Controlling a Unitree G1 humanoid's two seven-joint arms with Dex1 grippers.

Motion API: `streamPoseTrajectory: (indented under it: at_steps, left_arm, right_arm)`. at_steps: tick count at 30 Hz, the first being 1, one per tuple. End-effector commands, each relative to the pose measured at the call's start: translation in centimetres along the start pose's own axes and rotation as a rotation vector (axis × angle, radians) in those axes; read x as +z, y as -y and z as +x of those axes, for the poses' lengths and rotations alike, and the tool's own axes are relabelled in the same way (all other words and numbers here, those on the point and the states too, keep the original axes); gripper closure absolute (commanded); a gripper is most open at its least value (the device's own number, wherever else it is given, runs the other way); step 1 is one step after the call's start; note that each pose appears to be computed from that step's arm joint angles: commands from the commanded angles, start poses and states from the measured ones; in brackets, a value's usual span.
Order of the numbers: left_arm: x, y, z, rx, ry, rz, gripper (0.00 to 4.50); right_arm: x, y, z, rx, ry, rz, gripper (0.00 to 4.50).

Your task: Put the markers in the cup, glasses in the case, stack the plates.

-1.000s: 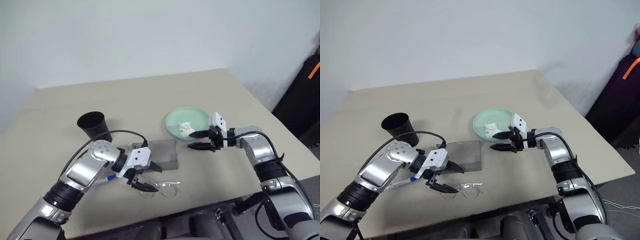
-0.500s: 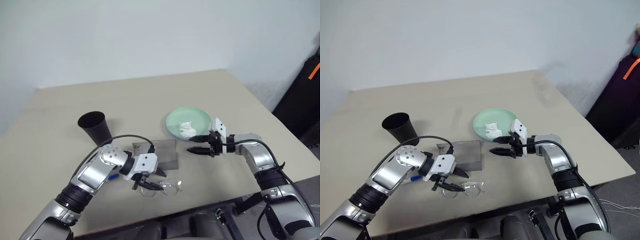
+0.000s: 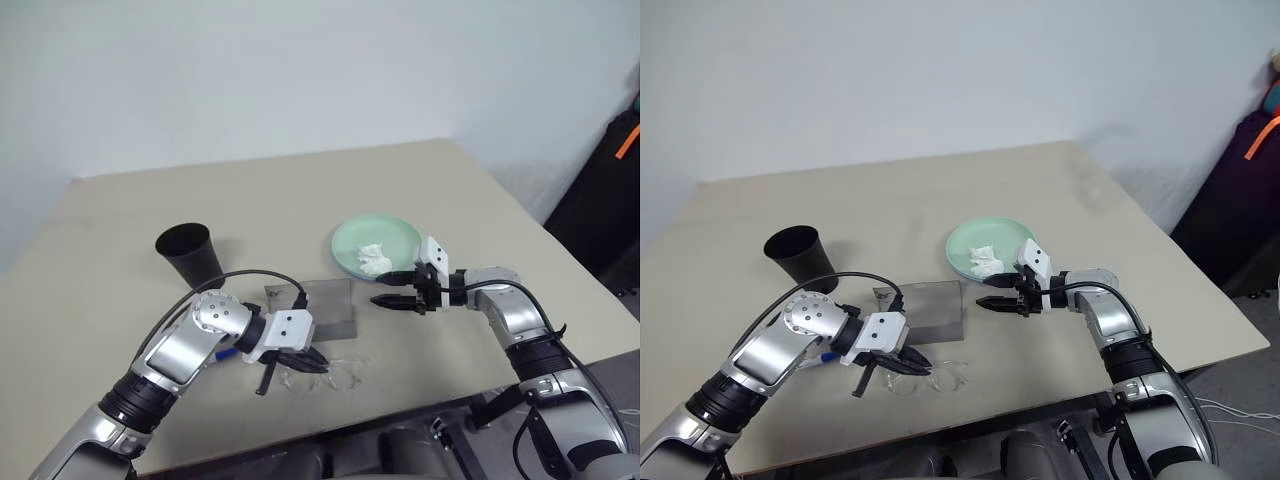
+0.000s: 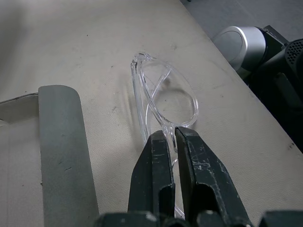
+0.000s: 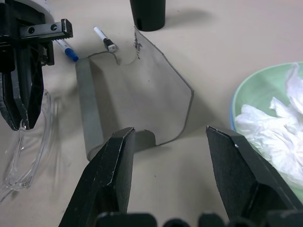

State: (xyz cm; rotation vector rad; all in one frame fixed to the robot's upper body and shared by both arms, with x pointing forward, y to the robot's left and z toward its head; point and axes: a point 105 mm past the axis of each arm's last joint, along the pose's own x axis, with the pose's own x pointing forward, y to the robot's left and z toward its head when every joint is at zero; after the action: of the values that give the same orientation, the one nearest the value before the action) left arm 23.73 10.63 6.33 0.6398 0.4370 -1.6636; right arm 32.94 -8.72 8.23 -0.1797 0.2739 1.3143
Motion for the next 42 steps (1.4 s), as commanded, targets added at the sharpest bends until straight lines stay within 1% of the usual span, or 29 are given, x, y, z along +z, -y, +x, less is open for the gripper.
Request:
streamPoseTrajectory:
  at_steps: [1, 8, 13, 18, 21, 23, 27, 30, 36, 42]
  left_arm:
    - [-0.4, 0.4, -0.1, -0.013, -0.024, -0.006, 4.43]
    - [1.2, 0.3, -1.2, -0.020, 0.055, -0.066, 4.47]
    - [1.9, -0.3, -2.3, 0.009, 0.071, -0.073, 4.47]
    - [3.8, -1.6, -4.2, 0.076, 0.156, -0.073, 4.47]
    - [4.4, -2.5, -5.2, 0.128, 0.176, -0.052, 4.47]
    - [4.8, -3.7, -6.1, 0.194, 0.179, -0.024, 4.47]
    - [4.7, -6.3, -7.6, 0.329, 0.111, 0.065, 4.47]
    - [4.2, -7.6, -8.0, 0.371, 0.054, 0.111, 4.47]
    - [2.7, -8.6, -7.0, 0.360, -0.034, 0.161, 4.47]
    - [1.1, -8.7, -6.0, 0.329, -0.100, 0.187, 4.47]
  right_arm:
    - [1.6, 0.5, 0.0, -0.012, 0.033, -0.052, 1.92]
    - [1.6, 0.6, -0.1, -0.021, 0.035, -0.052, 1.92]
    - [1.9, 1.2, -0.2, -0.052, 0.041, -0.060, 1.92]
    - [2.5, 3.5, -0.6, -0.173, 0.061, -0.070, 1.92]
    - [2.6, 4.4, -1.0, -0.205, 0.059, -0.078, 1.92]
    - [2.7, 4.9, -1.4, -0.224, 0.062, -0.080, 1.92]
    - [2.8, 5.3, -1.8, -0.236, 0.064, -0.083, 1.92]
    - [2.8, 5.3, -1.8, -0.233, 0.063, -0.087, 1.92]
    - [2.7, 5.1, -1.5, -0.226, 0.064, -0.090, 1.92]
    - [2.5, 5.0, -1.7, -0.229, 0.064, -0.085, 1.92]
